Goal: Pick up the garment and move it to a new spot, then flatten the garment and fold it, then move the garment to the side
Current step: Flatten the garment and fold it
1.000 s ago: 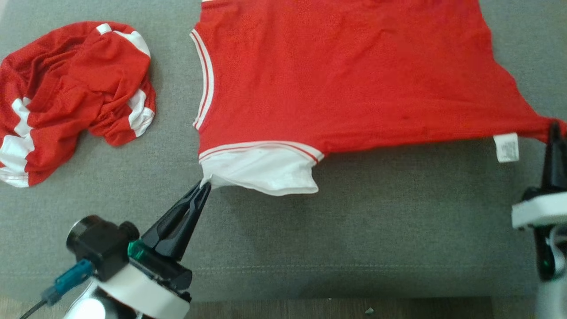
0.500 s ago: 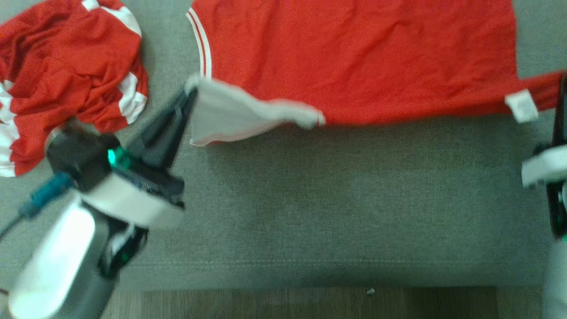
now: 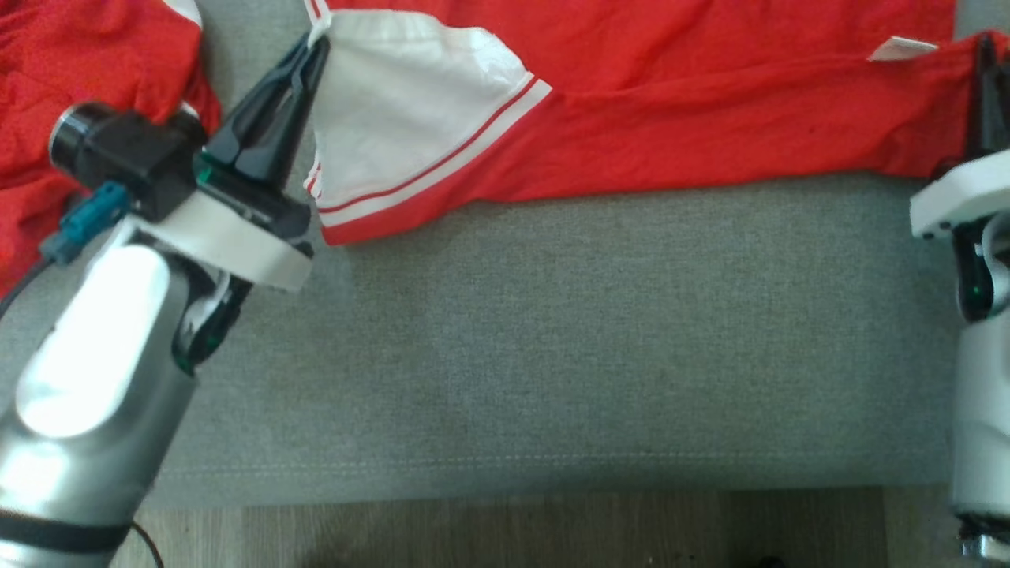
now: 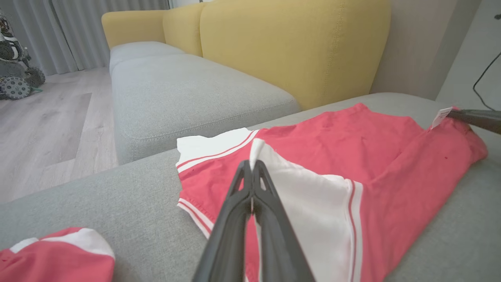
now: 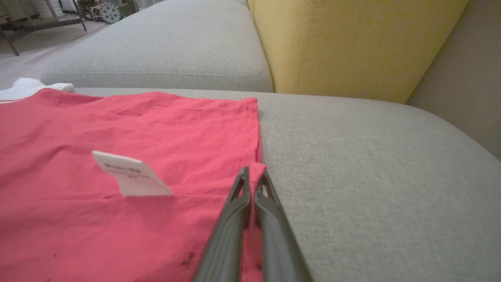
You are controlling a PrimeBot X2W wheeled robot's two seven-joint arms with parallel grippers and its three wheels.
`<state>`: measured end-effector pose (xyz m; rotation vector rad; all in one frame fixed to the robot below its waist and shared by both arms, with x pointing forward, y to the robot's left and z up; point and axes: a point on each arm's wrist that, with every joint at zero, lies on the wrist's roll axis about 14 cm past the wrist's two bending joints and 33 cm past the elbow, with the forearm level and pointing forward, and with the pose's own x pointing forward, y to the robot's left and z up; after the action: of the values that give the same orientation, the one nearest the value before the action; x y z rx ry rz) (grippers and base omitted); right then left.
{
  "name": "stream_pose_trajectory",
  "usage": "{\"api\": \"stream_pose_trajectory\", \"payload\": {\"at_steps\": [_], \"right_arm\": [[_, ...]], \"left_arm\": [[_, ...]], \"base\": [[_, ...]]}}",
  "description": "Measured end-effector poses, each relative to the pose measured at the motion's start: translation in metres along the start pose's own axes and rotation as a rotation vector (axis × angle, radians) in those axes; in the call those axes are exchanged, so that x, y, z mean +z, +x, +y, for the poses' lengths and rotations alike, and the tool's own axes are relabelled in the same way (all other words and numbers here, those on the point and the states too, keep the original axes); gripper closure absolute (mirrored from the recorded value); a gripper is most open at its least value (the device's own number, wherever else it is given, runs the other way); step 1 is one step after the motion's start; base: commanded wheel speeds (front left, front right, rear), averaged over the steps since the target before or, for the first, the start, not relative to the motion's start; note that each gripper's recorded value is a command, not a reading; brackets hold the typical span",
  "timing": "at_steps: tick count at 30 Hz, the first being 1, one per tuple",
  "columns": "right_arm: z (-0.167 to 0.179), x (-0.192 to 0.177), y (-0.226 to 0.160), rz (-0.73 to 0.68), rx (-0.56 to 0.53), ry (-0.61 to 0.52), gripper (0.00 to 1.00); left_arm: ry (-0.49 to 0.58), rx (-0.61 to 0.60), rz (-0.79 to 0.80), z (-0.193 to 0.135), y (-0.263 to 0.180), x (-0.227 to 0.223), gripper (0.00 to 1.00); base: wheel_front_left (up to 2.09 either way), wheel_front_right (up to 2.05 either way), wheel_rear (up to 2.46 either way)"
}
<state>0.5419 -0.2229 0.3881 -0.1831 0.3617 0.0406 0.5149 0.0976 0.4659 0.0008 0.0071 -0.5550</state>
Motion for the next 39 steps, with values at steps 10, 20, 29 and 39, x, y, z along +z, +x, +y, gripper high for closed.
{"api": "stream_pose_trajectory", "payload": {"at_steps": [10,20,29,39], "right_arm": [[0.000,-0.009,0.015,-0.005,-0.012,0.041,0.00],[0.010,0.015,-0.012,-0.153,-0.025,0.105,0.00],[0.020,0.019,-0.037,-0.182,-0.017,0.129,0.00],[0.016,0.010,-0.040,-0.131,-0.027,0.134,0.00]], "left_arm": [[-0.024,0.030,-0.015,0.009,0.022,-0.005,0.00],[-0.194,0.216,-0.025,0.007,-0.031,-0.015,0.00],[-0.326,0.221,0.130,-0.036,-0.073,-0.058,0.00],[-0.361,0.185,0.284,-0.048,-0.067,-0.090,0.00]], "base": [[0.00,0.00,0.00],[0.00,0.00,0.00],[0.00,0.00,0.00],[0.00,0.00,0.00]]}}
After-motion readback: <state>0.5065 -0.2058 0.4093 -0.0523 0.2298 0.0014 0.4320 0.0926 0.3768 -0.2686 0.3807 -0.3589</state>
